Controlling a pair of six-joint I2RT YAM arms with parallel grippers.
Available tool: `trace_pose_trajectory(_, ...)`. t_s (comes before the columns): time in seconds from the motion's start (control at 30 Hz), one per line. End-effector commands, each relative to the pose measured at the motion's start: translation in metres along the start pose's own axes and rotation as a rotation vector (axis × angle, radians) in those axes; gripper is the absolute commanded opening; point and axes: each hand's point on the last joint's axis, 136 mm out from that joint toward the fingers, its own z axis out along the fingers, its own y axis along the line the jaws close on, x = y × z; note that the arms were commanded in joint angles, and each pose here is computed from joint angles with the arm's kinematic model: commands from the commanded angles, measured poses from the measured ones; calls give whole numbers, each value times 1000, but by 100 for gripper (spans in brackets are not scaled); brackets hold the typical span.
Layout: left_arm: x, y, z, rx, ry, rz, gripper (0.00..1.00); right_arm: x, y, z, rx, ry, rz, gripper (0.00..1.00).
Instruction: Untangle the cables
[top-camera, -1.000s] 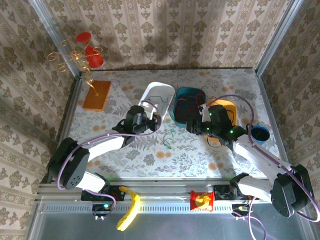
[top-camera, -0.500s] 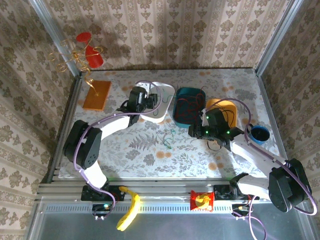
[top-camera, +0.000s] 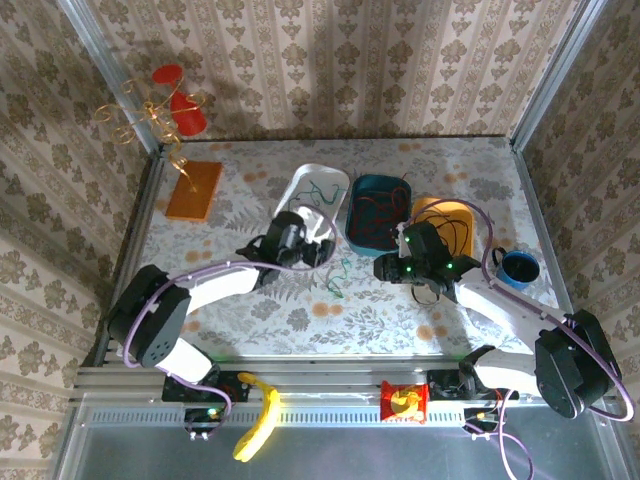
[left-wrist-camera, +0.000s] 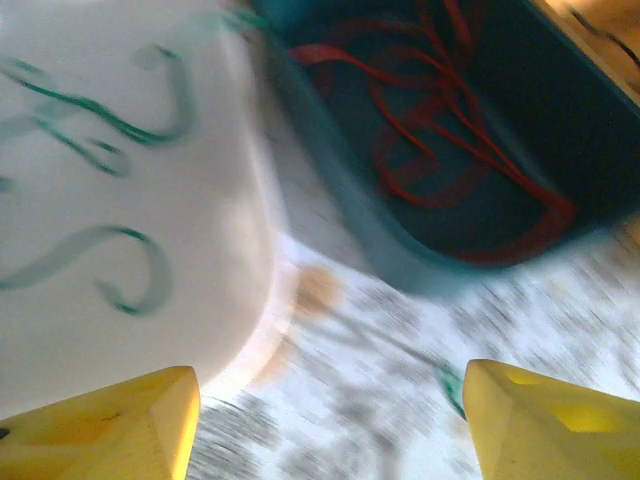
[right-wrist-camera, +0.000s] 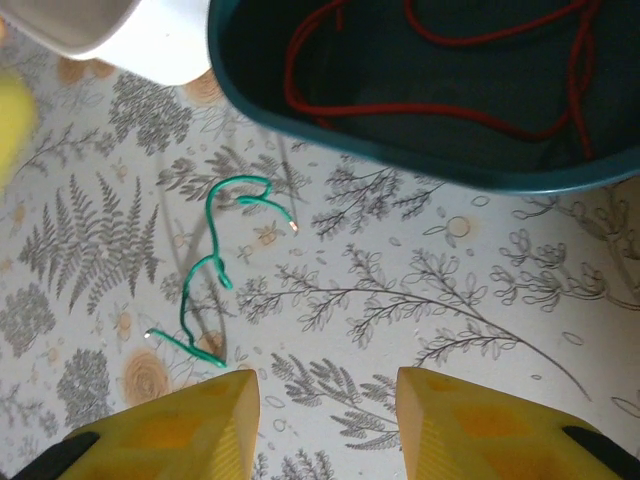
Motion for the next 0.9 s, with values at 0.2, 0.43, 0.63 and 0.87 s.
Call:
trace_pose_trajectory(0.2, 59, -42, 18, 92, 171, 125, 72, -2, -13, 4, 58, -20, 49, 42)
trace_pose_trajectory(0.43, 64, -46, 43, 97, 180, 136, 70, -3, -10, 2, 45, -20, 40, 42)
trace_pose_trajectory(0.63, 68, -46, 62, 76, 183, 126, 56, 0, -11, 0, 50, -14, 34, 41)
trace_pose_trajectory(0.87, 37, -36, 37, 69, 65, 37, 0, 0, -11, -1, 52, -14, 28, 41)
